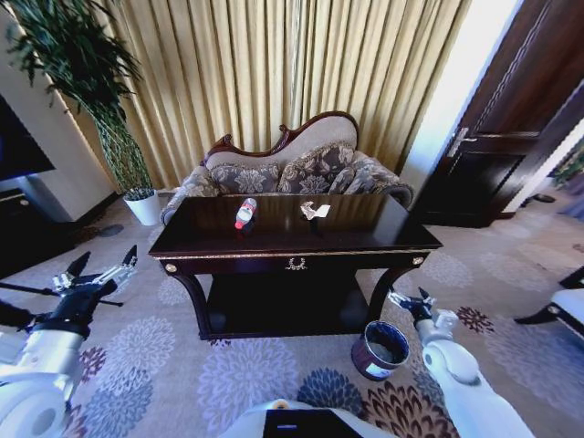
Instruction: Move to the front of the table and place the trash on the table into the trash bin.
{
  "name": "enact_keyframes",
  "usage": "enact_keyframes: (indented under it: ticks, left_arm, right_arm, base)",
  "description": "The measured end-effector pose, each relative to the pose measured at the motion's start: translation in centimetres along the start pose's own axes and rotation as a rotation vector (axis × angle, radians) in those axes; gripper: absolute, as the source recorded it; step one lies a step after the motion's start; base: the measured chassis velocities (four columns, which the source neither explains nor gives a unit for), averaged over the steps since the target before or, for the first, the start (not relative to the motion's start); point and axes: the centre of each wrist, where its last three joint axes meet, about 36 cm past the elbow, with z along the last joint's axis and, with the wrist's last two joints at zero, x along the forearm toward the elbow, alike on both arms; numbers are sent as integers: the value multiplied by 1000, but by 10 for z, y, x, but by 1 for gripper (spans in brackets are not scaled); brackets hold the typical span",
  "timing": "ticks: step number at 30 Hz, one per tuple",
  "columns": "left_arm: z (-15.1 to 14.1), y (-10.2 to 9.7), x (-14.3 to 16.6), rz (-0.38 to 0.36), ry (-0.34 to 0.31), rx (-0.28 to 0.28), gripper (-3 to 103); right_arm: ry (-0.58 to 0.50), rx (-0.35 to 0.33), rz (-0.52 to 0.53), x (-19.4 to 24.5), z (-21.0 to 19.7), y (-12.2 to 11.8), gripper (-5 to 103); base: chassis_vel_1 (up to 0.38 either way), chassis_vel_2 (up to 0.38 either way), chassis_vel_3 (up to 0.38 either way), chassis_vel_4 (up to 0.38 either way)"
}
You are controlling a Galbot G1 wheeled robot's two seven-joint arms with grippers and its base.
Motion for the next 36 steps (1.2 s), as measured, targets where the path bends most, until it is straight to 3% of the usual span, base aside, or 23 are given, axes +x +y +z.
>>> enact_keyframes:
  ticks: [3, 12, 21, 36]
  left_arm:
    - [-1, 0, 0, -7, -2, -5, 100]
    - [0, 0, 0, -11, 8, -14, 100]
    - [1, -1, -1, -11, 33, -29, 100]
    - [0, -1, -1, -8, 47, -44, 100]
  right_arm:
    - [-85, -31, -90, 22, -40, 33, 100]
    - [-147, -57, -269, 66, -101, 91, 100]
    - [-151, 3, -283, 51, -111, 88, 100]
    - [-156, 11, -283, 40, -109, 87, 100]
  base:
    - [0, 0, 0, 0]
    - [0, 0, 0, 0]
    - [0, 0, 0, 0]
    - [-62, 62, 66, -56]
